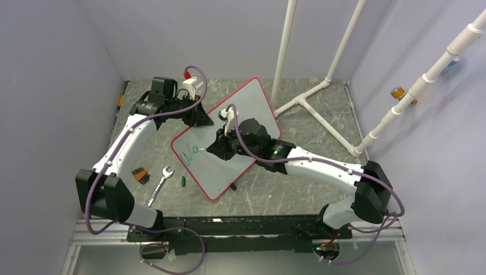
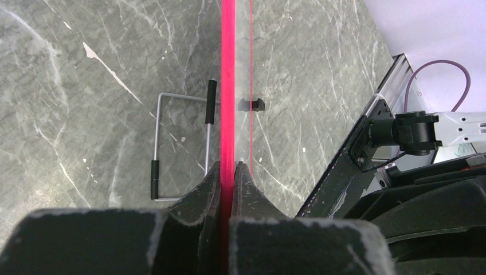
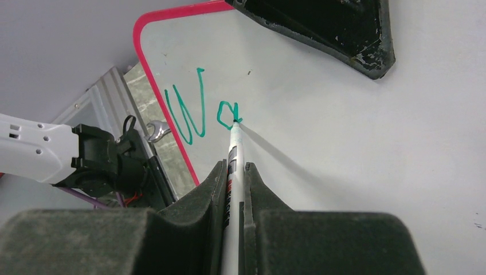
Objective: Write a sentence on the whiteboard
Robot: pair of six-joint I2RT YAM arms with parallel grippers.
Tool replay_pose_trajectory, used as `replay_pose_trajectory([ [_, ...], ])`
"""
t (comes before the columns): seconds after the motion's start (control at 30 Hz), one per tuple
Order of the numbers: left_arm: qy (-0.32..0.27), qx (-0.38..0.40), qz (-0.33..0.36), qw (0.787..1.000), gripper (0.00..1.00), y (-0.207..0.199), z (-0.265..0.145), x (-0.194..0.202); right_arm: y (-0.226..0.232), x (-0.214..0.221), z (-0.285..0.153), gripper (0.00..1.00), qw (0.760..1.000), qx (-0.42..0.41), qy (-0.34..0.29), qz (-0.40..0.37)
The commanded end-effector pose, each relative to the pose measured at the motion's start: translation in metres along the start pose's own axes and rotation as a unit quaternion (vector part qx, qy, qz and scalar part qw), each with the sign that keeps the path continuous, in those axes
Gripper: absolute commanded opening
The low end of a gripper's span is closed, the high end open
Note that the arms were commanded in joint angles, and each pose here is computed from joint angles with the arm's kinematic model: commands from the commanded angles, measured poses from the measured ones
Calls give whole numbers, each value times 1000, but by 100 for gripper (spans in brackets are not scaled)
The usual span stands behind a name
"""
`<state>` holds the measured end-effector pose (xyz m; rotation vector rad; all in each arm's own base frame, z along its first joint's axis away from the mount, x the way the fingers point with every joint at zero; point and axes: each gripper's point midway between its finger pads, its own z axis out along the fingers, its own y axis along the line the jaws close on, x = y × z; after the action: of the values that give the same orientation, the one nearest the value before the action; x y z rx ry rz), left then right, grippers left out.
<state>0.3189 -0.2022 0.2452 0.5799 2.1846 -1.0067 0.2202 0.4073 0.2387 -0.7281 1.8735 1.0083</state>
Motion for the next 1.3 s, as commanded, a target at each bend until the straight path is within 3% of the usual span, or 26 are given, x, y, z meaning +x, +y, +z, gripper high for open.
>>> replay_pose_trajectory([
  [0.0, -1, -23, 61, 998, 0, 9, 6, 1, -21, 6, 1, 0, 999, 42, 2, -3],
  [0.4, -1, -23, 61, 998, 0, 10, 6, 1, -23, -10, -10, 0, 998, 63, -7, -19],
  [0.77, -2, -24, 63, 998, 0, 10, 6, 1, 18, -43, -29, 0, 999, -23, -45, -16],
  [1.27, -4, -19, 64, 998, 0, 7, 5, 0, 10, -69, -10, 0, 997, -30, -64, -14],
])
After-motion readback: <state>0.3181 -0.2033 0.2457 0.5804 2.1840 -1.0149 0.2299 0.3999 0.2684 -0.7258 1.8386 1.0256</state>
